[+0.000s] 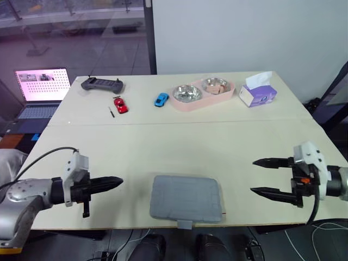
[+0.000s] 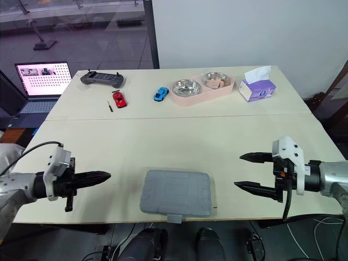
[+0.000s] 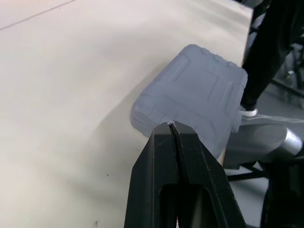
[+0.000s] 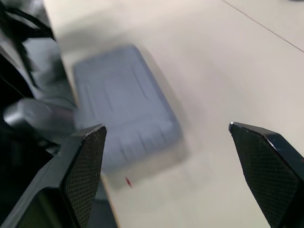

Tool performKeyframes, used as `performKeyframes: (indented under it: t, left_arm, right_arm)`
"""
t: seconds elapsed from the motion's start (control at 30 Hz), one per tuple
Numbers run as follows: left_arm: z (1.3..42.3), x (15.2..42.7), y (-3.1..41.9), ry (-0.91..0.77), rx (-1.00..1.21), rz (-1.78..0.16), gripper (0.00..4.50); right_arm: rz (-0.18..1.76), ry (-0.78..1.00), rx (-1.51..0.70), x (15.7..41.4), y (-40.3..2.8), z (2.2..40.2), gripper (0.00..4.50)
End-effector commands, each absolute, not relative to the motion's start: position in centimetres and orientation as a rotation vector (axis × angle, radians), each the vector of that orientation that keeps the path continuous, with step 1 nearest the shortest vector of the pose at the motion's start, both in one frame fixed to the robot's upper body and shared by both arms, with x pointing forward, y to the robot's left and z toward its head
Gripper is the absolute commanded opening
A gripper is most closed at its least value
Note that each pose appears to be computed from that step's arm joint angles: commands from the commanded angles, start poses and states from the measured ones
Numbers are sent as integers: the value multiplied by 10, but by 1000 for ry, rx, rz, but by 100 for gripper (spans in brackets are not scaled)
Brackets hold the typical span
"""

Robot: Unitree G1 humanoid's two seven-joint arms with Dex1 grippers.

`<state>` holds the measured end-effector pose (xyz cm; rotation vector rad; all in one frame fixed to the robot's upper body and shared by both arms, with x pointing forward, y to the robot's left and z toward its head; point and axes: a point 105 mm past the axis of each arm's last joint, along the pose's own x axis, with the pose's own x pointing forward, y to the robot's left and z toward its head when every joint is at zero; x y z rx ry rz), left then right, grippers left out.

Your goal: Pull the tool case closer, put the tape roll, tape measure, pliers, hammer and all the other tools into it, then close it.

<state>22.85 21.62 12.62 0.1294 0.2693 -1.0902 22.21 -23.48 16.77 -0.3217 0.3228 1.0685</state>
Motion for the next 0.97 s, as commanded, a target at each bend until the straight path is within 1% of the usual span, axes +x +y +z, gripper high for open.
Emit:
performKeyframes:
  t: [0.03, 0.23, 0.5, 0.67, 0.97]
  left_arm:
    - [143, 231, 230, 228, 194, -1007, 0]
    - [150, 230, 238, 181, 203, -932, 0]
    - [147, 227, 237, 177, 211, -932, 0]
    - [146, 228, 235, 173, 211, -934, 0]
    - [145, 230, 235, 157, 257, -927, 0]
  right_arm:
    - [1038, 294, -368, 219, -249, 177, 436]
    - [1015, 312, -364, 216, -263, 174, 436]
    - [1049, 338, -342, 217, -257, 169, 436]
    - [1079, 324, -312, 218, -249, 175, 436]
    - [1079, 340, -313, 218, -248, 172, 436]
